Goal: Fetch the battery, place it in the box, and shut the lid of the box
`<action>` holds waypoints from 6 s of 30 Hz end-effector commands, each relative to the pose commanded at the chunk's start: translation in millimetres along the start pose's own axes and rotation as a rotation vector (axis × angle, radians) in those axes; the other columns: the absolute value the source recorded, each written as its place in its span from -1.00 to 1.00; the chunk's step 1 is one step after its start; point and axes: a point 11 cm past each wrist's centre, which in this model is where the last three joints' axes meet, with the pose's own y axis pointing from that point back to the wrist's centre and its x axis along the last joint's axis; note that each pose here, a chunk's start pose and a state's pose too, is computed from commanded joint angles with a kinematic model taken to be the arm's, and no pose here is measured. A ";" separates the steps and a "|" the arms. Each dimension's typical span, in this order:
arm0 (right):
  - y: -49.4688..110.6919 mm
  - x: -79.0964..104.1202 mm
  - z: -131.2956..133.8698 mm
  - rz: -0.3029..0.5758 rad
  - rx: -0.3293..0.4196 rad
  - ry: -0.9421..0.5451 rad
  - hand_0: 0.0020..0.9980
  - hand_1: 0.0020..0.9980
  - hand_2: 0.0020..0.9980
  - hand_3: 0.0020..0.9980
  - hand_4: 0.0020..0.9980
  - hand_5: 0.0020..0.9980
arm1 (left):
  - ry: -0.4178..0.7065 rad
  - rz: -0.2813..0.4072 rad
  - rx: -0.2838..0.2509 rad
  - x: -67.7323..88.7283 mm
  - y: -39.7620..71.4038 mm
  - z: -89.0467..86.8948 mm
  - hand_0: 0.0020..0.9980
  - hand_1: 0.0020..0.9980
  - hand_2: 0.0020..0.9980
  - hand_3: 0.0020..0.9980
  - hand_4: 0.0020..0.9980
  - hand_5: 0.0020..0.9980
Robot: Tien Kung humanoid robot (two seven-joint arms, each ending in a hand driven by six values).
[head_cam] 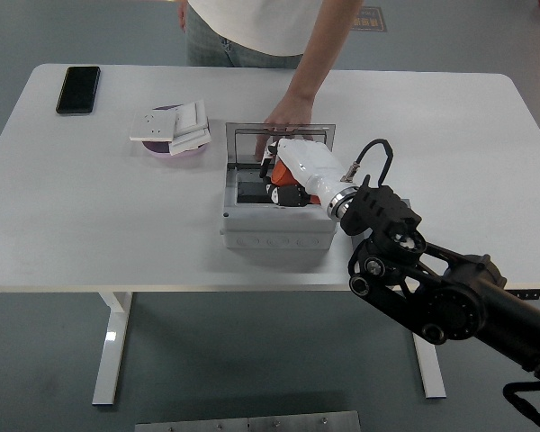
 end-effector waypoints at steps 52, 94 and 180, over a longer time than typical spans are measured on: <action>-31.4 -1.6 7.1 0.074 0.007 -0.097 -0.51 -0.52 -0.38 -0.36 -0.78 -1.00 | -0.004 0.000 -0.017 -0.4 1.6 12.9 0.17 0.51 0.20 0.10 0.13 -0.86; -26.9 -22.0 1.4 -0.099 0.041 0.111 -0.50 -0.53 -0.38 -0.36 -0.76 -1.00 | 0.004 0.006 -0.031 1.7 2.2 18.3 0.18 0.51 0.20 0.10 0.12 -0.86; -32.6 60.1 2.7 0.027 0.043 0.123 0.13 0.21 0.26 0.39 0.67 -0.68 | 0.012 0.022 -0.022 4.5 3.4 22.5 0.18 0.48 0.18 0.09 0.07 -0.90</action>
